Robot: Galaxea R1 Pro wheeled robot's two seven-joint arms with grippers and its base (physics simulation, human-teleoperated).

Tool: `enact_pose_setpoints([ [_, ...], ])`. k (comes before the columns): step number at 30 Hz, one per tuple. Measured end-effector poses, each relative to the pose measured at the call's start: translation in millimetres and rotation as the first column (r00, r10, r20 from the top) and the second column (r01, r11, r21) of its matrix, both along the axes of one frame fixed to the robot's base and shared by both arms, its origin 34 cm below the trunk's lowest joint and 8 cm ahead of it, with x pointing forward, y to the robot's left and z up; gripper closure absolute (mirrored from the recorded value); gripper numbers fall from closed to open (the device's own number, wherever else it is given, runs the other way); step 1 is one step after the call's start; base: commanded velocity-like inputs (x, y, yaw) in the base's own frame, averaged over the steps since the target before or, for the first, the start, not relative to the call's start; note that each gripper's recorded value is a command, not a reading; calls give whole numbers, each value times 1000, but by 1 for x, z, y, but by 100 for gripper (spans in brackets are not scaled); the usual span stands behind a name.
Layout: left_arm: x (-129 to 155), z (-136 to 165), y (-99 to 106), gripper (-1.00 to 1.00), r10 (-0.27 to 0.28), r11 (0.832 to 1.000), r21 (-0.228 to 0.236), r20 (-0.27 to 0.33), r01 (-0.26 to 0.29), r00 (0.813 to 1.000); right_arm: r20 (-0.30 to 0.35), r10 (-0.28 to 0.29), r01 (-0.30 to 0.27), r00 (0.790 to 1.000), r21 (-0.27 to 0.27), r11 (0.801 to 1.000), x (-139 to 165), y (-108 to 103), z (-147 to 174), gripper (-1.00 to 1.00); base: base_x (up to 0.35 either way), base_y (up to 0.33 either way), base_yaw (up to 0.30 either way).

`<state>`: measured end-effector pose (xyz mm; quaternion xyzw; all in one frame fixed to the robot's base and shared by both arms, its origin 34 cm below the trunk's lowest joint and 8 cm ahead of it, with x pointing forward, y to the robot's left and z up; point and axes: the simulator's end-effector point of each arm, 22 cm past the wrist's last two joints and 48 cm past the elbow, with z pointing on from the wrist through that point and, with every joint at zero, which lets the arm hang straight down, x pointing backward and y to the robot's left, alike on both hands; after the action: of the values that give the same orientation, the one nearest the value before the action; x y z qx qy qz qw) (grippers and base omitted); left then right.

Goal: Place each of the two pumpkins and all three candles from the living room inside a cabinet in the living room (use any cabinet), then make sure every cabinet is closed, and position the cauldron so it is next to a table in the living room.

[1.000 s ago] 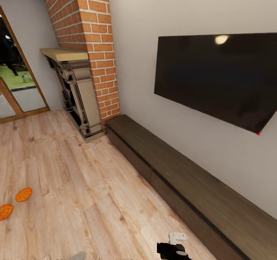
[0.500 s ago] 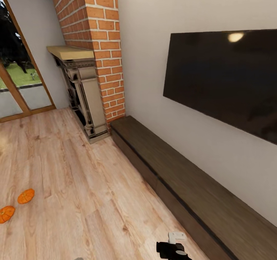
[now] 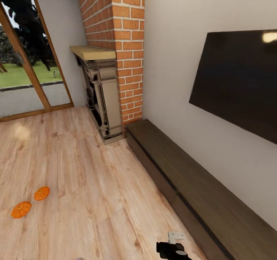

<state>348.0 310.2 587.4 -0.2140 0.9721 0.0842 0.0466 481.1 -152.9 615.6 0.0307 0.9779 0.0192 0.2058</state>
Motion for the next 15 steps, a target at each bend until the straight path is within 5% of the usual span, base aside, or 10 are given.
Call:
enact_pose_setpoints([
  [15,0,0,0,-100,0,1000,0,0,0,1000,-1,0,0,1000,-1,1000,0,0,0,-100,272,187,281],
])
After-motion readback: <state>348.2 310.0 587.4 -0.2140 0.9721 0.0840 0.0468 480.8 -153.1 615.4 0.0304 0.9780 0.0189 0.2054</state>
